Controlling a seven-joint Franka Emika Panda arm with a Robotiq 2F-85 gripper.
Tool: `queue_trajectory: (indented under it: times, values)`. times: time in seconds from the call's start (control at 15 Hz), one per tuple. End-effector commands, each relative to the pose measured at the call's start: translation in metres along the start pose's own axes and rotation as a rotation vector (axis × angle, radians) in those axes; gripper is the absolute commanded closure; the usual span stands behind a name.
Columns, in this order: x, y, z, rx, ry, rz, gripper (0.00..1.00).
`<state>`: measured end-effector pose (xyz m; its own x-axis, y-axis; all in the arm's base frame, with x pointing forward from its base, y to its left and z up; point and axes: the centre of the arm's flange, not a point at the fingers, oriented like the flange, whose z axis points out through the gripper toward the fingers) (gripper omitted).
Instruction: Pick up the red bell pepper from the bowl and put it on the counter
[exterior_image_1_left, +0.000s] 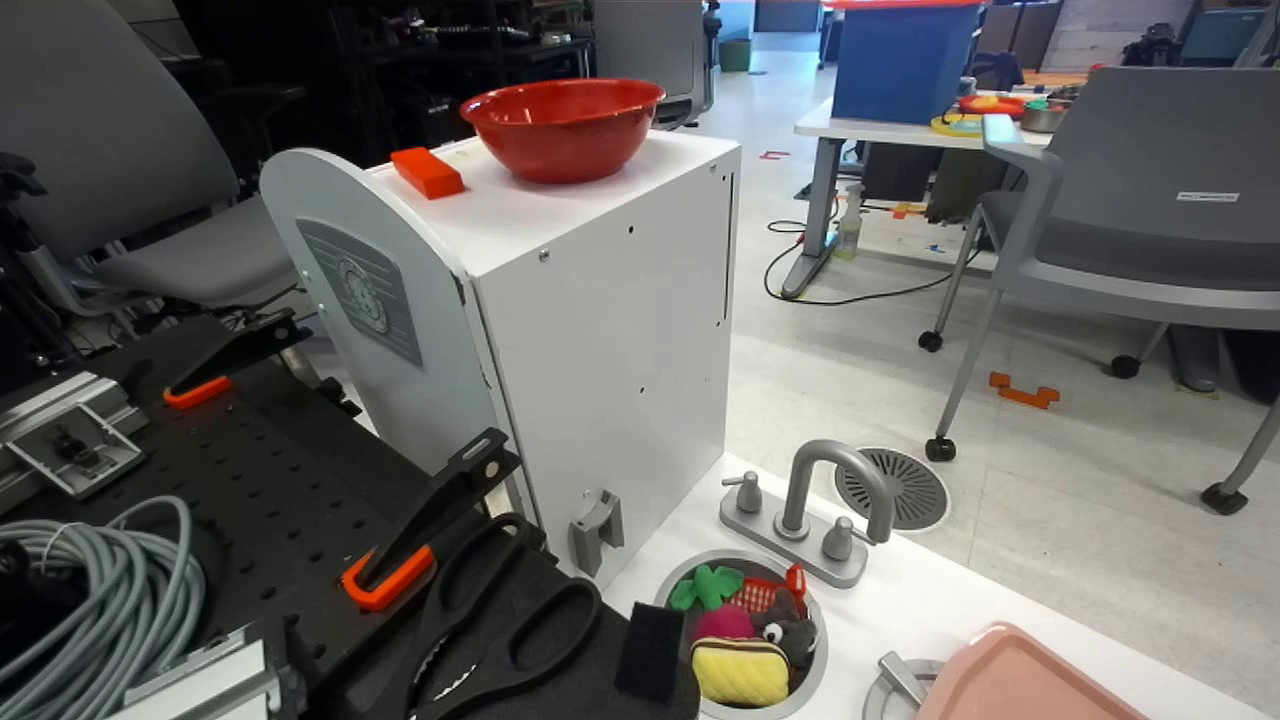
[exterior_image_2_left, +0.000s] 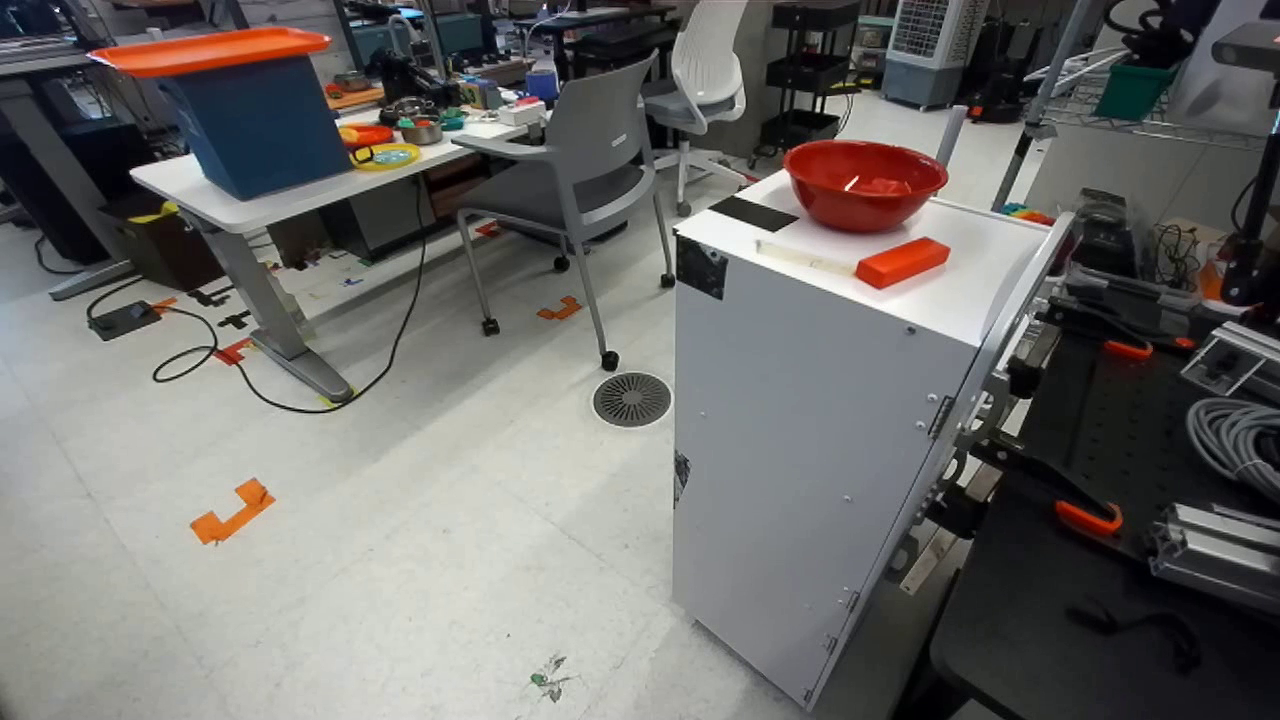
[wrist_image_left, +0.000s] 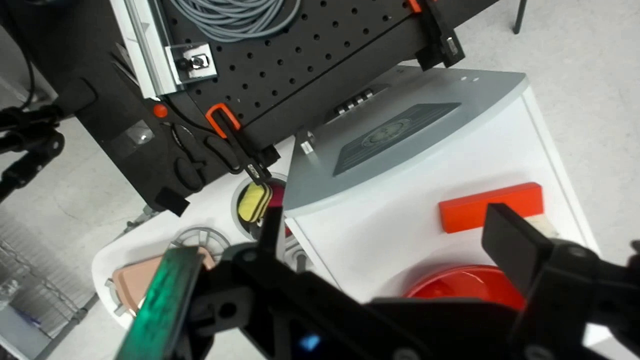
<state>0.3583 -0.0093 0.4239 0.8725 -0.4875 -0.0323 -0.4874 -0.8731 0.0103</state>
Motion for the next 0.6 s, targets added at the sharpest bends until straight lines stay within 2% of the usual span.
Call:
queue_trajectory:
  times: [0.0,0.2,0.53]
  values:
    - [0.028,-0.006,0.025,-0.071,-0.045,0.083,0.00]
    - [0.029,-0.013,0.032,-0.079,-0.081,0.067,0.00]
    - [0.015,-0.037,0.020,-0.124,-0.008,-0.092,0.00]
